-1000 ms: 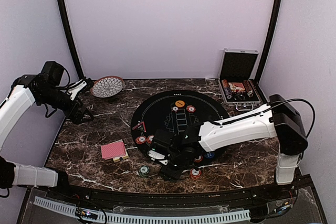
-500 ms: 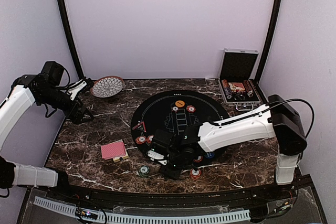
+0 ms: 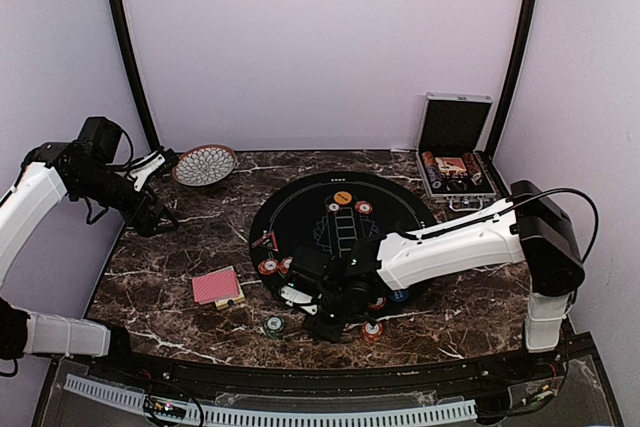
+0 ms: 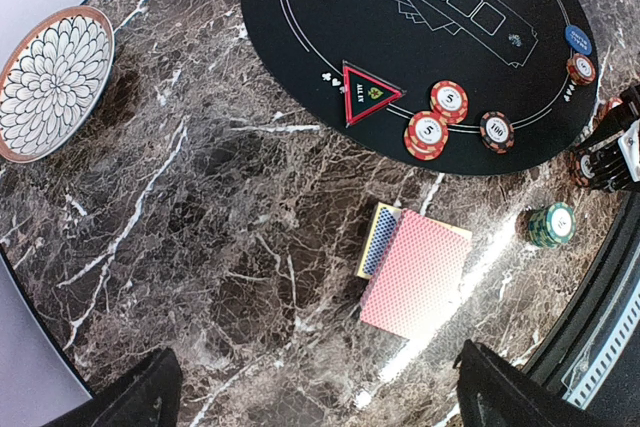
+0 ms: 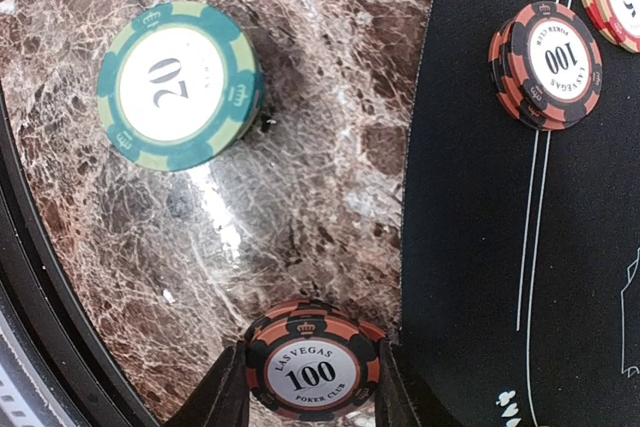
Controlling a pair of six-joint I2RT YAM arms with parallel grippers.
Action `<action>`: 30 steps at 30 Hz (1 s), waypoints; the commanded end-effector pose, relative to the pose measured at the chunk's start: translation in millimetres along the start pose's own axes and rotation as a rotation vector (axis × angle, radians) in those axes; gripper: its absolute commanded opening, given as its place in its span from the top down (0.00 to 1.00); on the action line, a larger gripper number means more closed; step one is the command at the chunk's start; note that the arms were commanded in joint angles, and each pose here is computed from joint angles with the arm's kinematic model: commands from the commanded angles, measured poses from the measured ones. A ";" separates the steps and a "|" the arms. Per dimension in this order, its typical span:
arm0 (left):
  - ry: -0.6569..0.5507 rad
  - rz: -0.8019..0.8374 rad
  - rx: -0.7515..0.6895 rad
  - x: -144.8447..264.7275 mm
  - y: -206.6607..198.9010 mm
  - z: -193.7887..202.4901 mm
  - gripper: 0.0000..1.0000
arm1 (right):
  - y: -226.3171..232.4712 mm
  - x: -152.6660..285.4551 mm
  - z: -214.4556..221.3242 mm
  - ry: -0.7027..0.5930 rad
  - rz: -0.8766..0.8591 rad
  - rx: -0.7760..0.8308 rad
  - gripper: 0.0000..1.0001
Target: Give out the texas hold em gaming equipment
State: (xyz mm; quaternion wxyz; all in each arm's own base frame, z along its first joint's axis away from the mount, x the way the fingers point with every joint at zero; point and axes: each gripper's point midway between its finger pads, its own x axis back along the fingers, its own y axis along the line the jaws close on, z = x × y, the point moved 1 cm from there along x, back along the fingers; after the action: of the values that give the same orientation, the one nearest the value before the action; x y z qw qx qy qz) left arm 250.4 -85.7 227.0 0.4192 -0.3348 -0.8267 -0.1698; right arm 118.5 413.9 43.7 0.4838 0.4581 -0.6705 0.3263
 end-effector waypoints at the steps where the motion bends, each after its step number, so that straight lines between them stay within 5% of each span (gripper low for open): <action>1: -0.003 -0.001 0.000 7.9 -4.6 0.5 0.01 | 1.5 15.3 -11.9 -0.052 0.010 0.004 0.80; 16: -0.002 -0.002 -0.002 8.2 -4.2 0.0 0.01 | -42.1 57.5 -19.8 -0.138 0.103 -0.119 0.89; 30: 0.000 0.006 -0.004 7.5 -4.9 -0.2 0.01 | -197.4 67.4 88.7 -0.061 0.369 -0.633 0.91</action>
State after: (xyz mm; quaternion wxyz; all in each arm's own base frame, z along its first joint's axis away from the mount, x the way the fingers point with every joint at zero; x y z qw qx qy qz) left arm 250.3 -85.7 226.9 0.4193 -0.3349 -0.8265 -0.1699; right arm 252.8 272.2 74.9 0.5187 0.2213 -0.8001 0.2044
